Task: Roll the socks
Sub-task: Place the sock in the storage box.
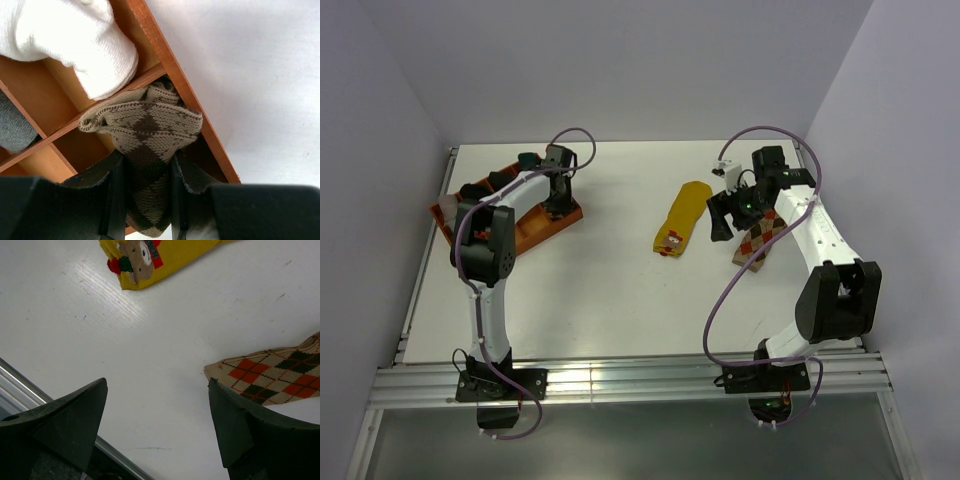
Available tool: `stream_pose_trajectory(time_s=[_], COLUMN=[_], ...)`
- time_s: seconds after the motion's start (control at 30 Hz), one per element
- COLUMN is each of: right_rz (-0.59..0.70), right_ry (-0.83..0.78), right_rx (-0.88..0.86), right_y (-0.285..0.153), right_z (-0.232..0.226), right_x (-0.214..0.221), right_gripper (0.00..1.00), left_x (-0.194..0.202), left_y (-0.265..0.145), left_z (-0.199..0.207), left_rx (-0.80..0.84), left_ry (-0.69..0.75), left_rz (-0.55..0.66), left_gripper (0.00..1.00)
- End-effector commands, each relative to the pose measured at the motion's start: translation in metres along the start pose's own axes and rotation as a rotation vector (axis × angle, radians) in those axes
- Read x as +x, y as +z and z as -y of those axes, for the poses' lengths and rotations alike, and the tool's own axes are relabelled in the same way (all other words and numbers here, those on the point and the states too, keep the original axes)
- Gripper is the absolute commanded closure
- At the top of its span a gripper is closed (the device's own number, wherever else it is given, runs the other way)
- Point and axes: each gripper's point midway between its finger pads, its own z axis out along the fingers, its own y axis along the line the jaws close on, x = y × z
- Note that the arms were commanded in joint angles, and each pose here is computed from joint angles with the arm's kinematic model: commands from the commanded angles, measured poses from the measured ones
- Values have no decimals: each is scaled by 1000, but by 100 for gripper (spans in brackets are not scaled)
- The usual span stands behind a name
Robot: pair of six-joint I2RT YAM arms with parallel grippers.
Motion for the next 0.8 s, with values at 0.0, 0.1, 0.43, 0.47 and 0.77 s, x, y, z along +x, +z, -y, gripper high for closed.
stream_pose_trajectory(time_s=[0.0, 0.1, 0.43, 0.47, 0.77], right_rz=[4, 0, -6, -6, -14], right_ry=[-15, -14, -19, -20, -27], right_rx=[-15, -15, -13, -14, -18], right_y=[3, 4, 6, 6, 7], right_z=[-2, -3, -3, -3, -5], right_x=[-2, -1, -2, -2, 0], right_gripper=[11, 11, 11, 11, 11], left_x=[35, 40, 9, 6, -14], left_y=[34, 35, 12, 11, -4], left_z=[-6, -10, -11, -12, -17], left_rx=[-31, -46, -46, -53, -82], left_ry=[-38, -41, -50, -48, -44], left_rz=[-72, -67, 22, 29, 71], left_gripper=[99, 98, 71, 68, 54])
